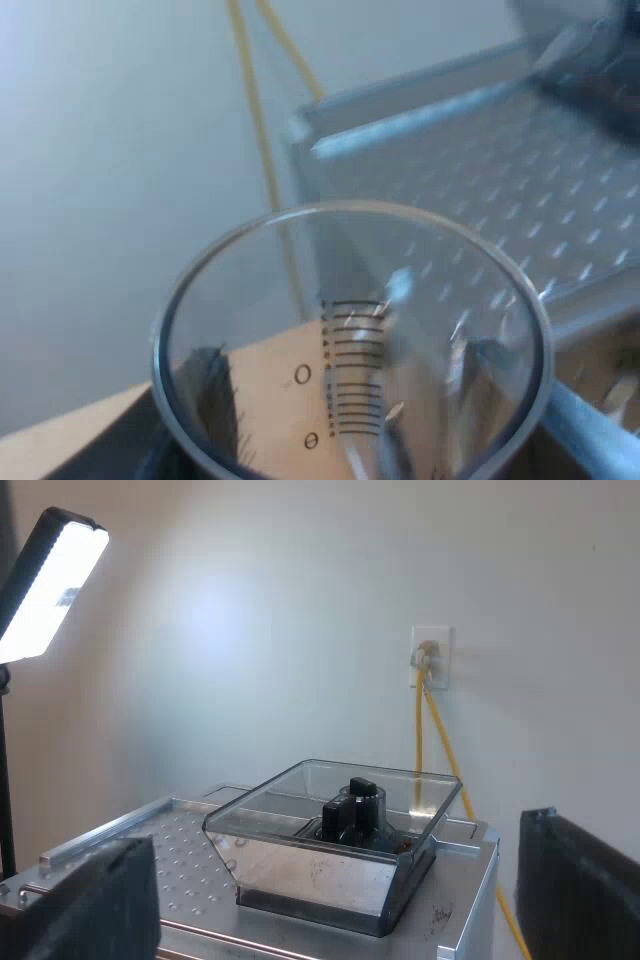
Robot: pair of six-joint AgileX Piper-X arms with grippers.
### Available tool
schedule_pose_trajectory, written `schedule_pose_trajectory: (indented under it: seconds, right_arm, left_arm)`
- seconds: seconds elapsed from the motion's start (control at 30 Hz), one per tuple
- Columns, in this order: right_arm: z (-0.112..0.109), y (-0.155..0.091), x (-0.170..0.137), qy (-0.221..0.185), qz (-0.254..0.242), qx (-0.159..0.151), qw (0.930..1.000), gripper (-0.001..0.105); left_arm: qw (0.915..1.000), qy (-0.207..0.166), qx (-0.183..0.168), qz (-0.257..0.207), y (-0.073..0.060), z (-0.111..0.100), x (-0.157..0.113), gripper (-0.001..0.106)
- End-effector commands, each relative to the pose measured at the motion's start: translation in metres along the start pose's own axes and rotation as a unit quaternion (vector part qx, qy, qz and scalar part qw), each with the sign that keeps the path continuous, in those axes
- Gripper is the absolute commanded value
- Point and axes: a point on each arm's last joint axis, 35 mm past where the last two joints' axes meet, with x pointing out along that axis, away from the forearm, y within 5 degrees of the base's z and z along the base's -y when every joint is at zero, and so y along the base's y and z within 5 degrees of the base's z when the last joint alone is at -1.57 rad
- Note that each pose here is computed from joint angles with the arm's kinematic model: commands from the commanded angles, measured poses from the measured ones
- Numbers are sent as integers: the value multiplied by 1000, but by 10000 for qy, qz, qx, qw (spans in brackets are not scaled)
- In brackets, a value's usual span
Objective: Pour the beans into the coffee machine
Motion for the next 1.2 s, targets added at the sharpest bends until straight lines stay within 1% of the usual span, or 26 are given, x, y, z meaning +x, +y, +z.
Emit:
schedule_pose_trajectory:
  seconds: [0.03, 0.07, 0.13, 0.17, 0.23, 0.27, 0.33, 0.4, 0.53, 0.57, 0.63, 0.73, 0.8, 0.83, 1.0, 1.03, 1.07, 1.2]
  right_arm:
    - [3, -3, -2, -80, -69, -32, 9999, 77]
    - [3, -3, -2, -79, -69, -33, 9999, 77]
    - [3, -3, -2, -79, -69, -33, 9999, 77]
    - [3, -3, -2, -79, -69, -33, 9999, 77]
    - [3, -3, -2, -79, -69, -33, 9999, 77]
    - [3, -3, -2, -79, -69, -33, 9999, 77]
    - [3, -3, -2, -79, -69, -33, 9999, 77]
    - [3, -3, -2, -79, -69, -33, 9999, 77]
    - [3, -3, -2, -79, -69, -33, 9999, 77]
    - [3, -3, -2, -79, -69, -33, 9999, 77]
    - [3, -3, -2, -79, -69, -33, 9999, 77]
    - [3, -3, -2, -79, -69, -33, 9999, 77]
    - [3, -3, -2, -79, -69, -33, 9999, 77]
    - [3, -3, -2, -79, -69, -33, 9999, 77]
    - [3, -3, -2, -79, -69, -33, 9999, 77]
    - [3, -3, -2, -79, -69, -33, 9999, 77]
    - [3, -3, -2, -79, -69, -33, 9999, 77]
    - [3, -3, -2, -79, -69, -33, 9999, 77]
  left_arm:
    - [9999, -54, 42, -147, -2, 16, 18, 6]
    - [9998, -45, 44, -163, -2, 20, 22, 6]
    - [9997, -10, 52, -232, -2, 34, 42, 6]
    - [9997, 18, 50, -246, -1, 36, 47, 6]
    - [9994, -50, 80, -325, -4, 52, 60, 6]
    - [9993, -62, 87, -351, -5, 54, 63, 6]
    - [9987, -162, 128, -469, -10, 72, 77, 6]
    - [9982, -227, 155, -529, -13, 82, 87, 6]
    - [9971, -272, 201, -676, -25, 97, 112, 6]
    - [9968, -298, 212, -712, -27, 100, 115, 6]
    - [9961, -308, 230, -795, -33, 105, 128, 6]
    - [9960, -310, 236, -806, -36, 107, 134, 6]
    - [9953, -310, 259, -876, -46, 111, 154, 6]
    - [9951, -288, 263, -907, -48, 111, 161, 6]
    - [9951, -318, 277, -890, -54, 115, 174, 6]
    - [9950, -318, 276, -909, -58, 116, 191, 6]
    - [9950, -339, 276, -902, -58, 117, 192, 6]
    - [9956, -317, 273, -838, -59, 116, 211, 6]
